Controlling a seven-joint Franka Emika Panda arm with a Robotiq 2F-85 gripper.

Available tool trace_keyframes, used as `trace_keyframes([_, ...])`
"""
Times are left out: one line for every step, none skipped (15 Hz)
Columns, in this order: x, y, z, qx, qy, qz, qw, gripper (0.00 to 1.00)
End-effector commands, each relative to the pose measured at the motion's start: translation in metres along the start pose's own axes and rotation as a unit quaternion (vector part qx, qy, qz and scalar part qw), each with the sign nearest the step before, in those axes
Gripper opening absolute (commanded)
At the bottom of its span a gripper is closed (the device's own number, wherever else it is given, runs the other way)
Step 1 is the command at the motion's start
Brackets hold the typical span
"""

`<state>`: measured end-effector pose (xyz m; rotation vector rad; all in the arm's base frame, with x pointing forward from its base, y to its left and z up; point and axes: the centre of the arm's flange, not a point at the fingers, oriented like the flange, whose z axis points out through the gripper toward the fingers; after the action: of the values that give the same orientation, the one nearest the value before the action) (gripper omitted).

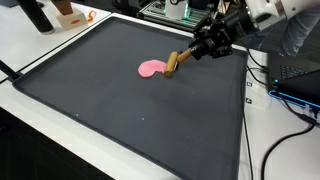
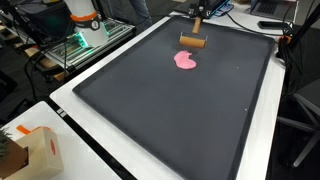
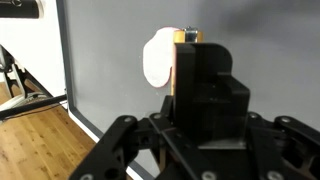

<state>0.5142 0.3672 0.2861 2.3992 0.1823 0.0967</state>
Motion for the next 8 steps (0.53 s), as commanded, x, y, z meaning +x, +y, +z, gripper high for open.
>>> trace_keyframes([0.0034,-0.0036,-0.0039,-0.019,0.003,0.012,0.9997,0.24])
trace_keyframes([0.0037,-0.0042,-0.005,-0.016,0.004,0.012,0.9998,0.24])
trace_keyframes([0.0045,-0.0046,-0.0059,-0.013,0.005,0.013,0.9998,0.24])
trace_keyframes([0.0051,-0.0048,-0.0067,-0.011,0.005,0.013,0.9998,0.24])
trace_keyframes([0.0053,-0.0047,-0.0076,-0.01,0.007,0.013,0.9998,0.24])
trace_keyframes([0.0057,-0.0047,-0.0084,-0.009,0.008,0.014,0.9998,0.24])
trace_keyframes([0.006,-0.0046,-0.0093,-0.009,0.009,0.016,0.9998,0.24])
trace_keyframes([0.0064,-0.0046,-0.0102,-0.007,0.01,0.016,0.9998,0.24])
